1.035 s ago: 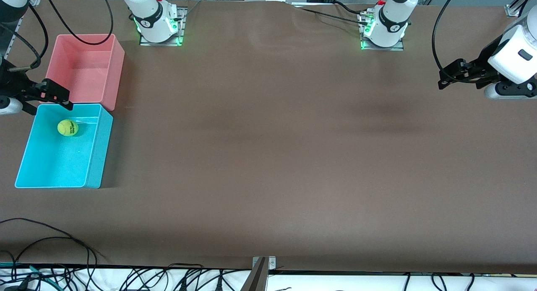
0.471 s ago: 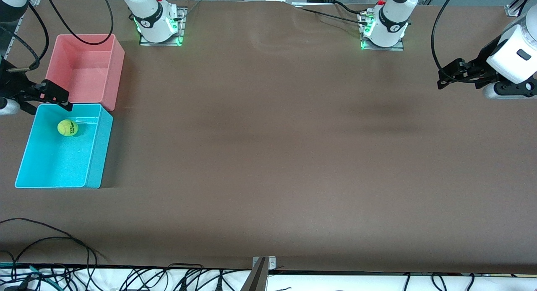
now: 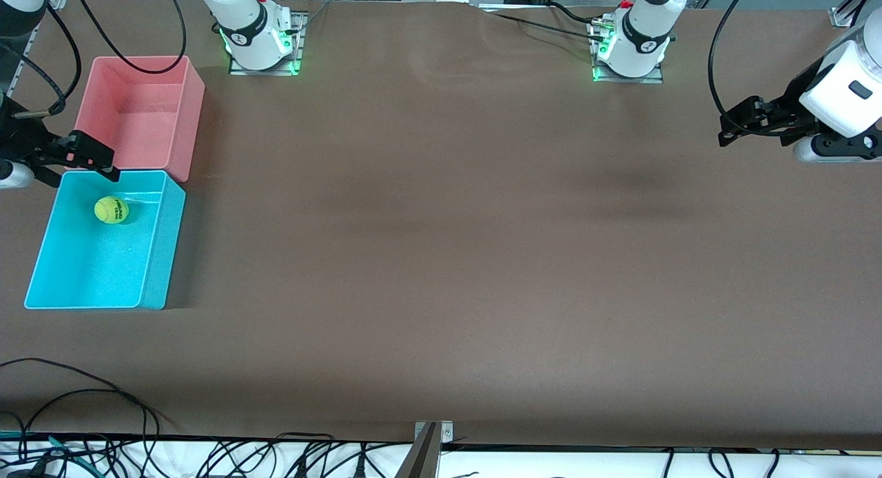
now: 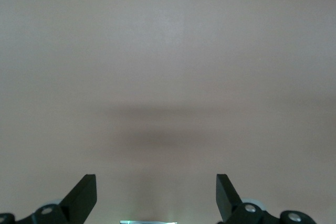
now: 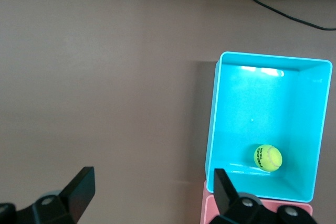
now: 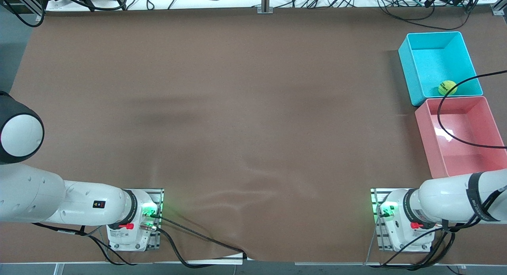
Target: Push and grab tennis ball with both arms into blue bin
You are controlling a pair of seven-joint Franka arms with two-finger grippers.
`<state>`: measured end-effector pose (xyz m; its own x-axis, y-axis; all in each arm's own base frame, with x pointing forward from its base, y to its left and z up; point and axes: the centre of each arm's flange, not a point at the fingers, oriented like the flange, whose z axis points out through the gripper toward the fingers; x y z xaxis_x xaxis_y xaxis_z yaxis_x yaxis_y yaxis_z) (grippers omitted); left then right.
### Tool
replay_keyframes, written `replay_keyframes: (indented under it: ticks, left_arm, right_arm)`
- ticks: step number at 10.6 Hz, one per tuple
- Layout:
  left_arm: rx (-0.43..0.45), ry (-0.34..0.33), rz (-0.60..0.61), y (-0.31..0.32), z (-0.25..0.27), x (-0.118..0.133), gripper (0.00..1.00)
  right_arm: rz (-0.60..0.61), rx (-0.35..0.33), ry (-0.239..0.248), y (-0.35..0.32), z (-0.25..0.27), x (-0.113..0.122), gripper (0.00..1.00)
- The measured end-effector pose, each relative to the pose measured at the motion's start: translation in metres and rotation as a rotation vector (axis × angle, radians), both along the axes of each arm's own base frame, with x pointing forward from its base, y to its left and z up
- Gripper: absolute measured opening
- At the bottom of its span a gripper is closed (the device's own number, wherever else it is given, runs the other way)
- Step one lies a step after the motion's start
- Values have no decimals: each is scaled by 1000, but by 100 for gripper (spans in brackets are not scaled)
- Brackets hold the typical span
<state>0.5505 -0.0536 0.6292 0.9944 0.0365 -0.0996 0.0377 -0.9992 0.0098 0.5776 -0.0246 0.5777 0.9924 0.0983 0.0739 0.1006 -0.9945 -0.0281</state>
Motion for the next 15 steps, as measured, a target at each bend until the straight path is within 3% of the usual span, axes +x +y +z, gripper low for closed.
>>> replay_keyframes:
  ticks: [4, 15]
  left_arm:
    - [0, -1, 1, 0, 0, 0, 100]
    - [0, -1, 7, 4, 0, 0, 100]
  right_arm:
    - [0, 2, 38, 0, -4, -4, 100]
    - [15, -1, 47, 0, -4, -5, 100]
